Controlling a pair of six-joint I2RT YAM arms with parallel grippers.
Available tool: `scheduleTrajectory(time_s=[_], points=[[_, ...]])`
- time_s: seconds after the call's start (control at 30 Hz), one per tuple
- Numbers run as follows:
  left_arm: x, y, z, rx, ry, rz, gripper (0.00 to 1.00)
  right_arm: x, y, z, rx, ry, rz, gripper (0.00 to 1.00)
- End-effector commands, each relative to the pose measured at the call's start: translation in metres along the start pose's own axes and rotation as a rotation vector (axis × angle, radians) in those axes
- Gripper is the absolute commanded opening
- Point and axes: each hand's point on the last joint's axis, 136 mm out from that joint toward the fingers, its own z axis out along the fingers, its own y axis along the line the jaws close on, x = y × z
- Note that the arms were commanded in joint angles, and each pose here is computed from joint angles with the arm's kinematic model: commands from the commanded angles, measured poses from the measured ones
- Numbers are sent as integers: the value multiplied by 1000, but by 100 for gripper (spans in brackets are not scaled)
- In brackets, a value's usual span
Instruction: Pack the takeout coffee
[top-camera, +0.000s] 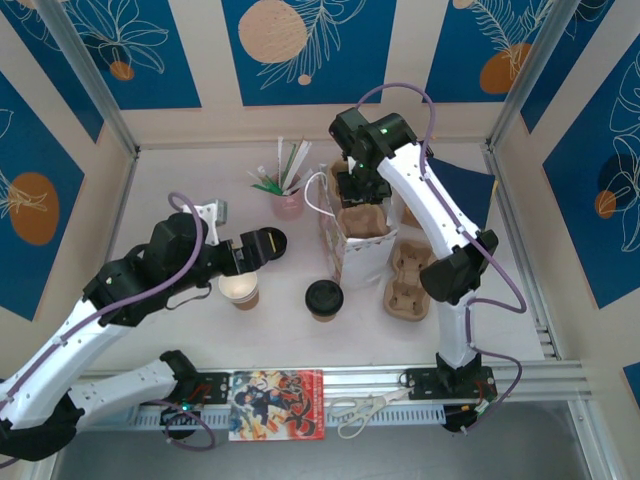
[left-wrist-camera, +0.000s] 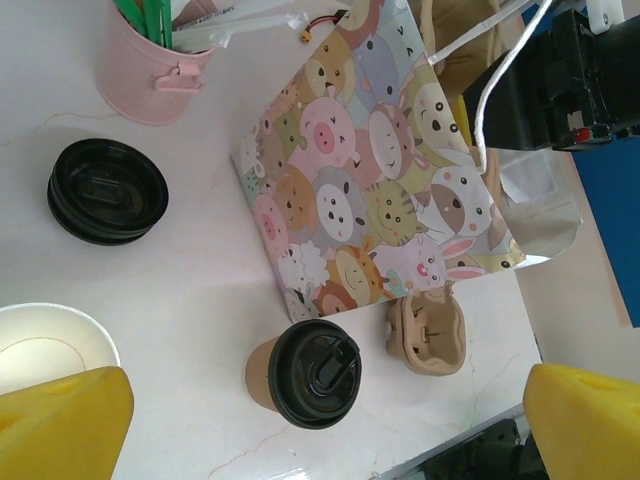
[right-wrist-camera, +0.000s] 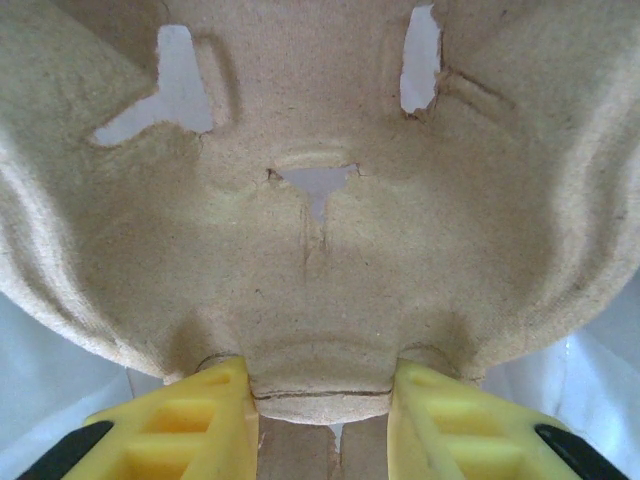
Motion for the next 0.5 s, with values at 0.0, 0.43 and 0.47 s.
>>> scheduleTrajectory(time_s=[0.0, 0.43, 0.47], points=[[3, 7, -2, -11, 10, 17, 100, 15, -1, -2, -3, 66, 19, 34], [6, 9, -2, -9, 14, 11, 100, 19, -3, 11, 18, 117, 13, 34], [6, 9, -2, -9, 13, 11, 100, 20, -4, 12, 21, 121, 12, 34]])
